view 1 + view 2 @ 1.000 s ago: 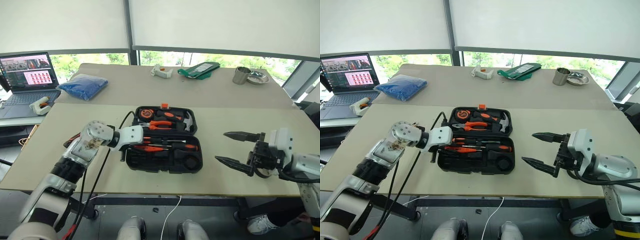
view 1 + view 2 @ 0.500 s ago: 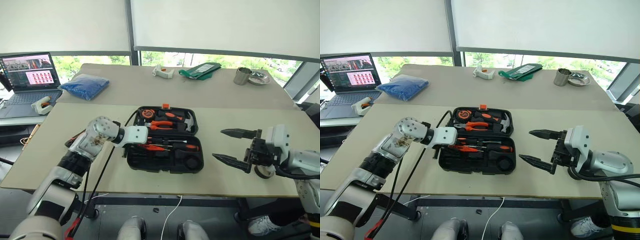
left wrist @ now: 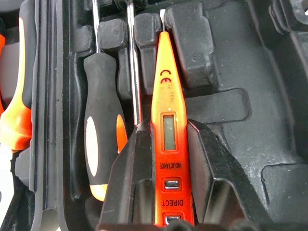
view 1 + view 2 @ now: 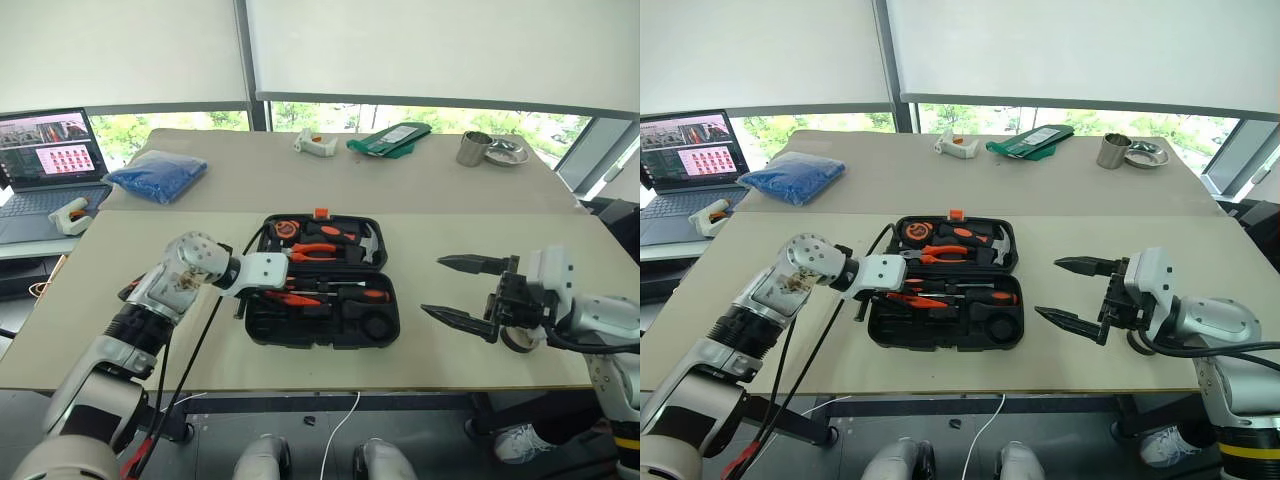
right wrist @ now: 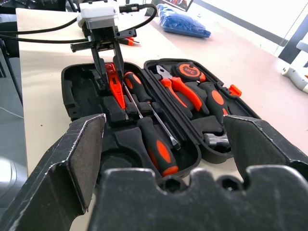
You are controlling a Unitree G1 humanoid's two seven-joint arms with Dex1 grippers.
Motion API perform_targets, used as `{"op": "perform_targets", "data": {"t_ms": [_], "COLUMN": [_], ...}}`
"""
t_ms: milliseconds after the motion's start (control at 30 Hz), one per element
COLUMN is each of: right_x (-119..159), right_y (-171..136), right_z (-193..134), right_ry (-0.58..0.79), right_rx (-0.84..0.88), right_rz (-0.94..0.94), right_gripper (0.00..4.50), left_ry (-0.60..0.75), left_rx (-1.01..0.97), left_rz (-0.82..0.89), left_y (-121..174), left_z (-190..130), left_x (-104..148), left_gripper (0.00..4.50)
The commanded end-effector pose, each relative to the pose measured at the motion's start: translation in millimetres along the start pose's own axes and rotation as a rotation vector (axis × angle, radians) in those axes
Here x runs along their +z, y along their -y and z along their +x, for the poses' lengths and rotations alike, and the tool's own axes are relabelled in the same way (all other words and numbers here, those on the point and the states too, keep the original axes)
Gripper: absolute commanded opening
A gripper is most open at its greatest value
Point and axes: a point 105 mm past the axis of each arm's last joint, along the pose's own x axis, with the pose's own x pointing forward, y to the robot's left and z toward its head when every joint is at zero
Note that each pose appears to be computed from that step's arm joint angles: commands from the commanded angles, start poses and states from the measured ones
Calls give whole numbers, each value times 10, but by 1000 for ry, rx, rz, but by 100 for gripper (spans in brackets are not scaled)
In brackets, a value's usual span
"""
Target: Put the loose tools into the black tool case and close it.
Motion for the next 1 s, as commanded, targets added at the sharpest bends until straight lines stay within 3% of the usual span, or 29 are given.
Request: {"op": "perform_targets", "data": {"t_ms": [33,100,167,367,467,700,800,1000], "right_x": [99,113,117,102,91,73,55,21], "right_y": [25,17,14,39,42,42,35,25], "right_z": [14,38,49,66,62,40,33,33], "right_ry": [12,17,17,17,16,17,16,19], "right_rx": [-3,2,6,8,10,3,1,-1], "right_rz": [-35,-29,-25,-20,-16,-14,-10,-4], "right_gripper": [450,450,450,450,450,450,450,450], "left_ry": [-4,21,52,231,317,367,408,428], "left_rx": [-127,-107,-81,17,33,60,110,115], "left_rz": [-76,-138,-130,-60,-78,-137,-159,-174], "left_y": [268,233,190,19,-21,-25,-86,-60], "left_z": [140,110,86,-26,-140,-286,-297,-157], "left_x": [-179,-177,-144,66,151,116,140,171], "left_gripper": [48,48,148,336,336,336,258,25]}}
